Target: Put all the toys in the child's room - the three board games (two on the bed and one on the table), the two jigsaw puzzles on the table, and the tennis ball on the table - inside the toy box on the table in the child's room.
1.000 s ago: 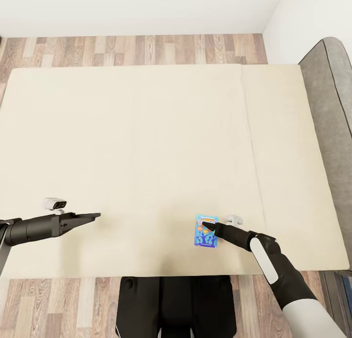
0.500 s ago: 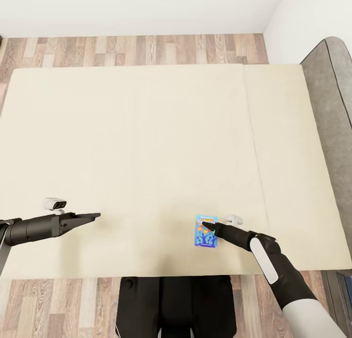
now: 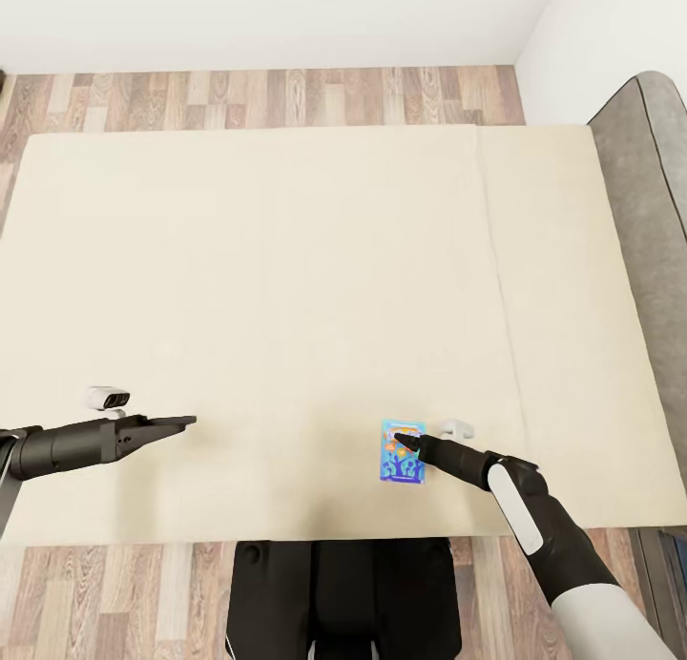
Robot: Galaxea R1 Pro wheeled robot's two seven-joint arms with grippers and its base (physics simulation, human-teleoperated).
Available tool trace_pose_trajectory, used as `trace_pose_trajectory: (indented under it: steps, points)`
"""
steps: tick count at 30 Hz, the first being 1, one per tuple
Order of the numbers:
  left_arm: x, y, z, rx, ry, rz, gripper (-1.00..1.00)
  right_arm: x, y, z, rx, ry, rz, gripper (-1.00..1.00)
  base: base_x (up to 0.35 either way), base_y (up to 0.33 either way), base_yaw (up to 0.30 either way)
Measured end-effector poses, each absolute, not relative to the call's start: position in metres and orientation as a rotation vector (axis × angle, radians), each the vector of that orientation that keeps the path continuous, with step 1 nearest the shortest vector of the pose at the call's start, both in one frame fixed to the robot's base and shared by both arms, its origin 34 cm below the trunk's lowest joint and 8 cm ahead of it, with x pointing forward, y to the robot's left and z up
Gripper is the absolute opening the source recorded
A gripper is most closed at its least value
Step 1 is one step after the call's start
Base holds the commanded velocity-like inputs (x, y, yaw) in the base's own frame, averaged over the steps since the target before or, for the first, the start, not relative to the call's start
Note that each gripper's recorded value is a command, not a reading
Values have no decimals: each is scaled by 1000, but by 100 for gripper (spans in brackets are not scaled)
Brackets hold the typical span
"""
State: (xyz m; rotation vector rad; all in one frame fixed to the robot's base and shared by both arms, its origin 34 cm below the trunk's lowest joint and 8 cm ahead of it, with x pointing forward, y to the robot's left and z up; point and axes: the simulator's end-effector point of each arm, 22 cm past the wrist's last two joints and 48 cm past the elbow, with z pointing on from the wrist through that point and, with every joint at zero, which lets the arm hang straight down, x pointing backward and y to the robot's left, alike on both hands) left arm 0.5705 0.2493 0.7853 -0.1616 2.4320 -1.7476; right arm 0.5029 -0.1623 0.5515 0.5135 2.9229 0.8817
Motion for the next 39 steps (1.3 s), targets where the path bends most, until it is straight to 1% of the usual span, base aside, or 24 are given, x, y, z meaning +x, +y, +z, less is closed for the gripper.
trace_pose_trajectory:
  steps: [11, 39]
  points:
    - [570, 249, 785, -162, 2432, -1748, 100, 503, -162, 551, 514, 2923, 882, 100, 0, 69, 0]
    - [571, 250, 785, -162, 2432, -1746, 100, 503, -162, 552, 514, 2923, 882, 100, -2, 5, 0]
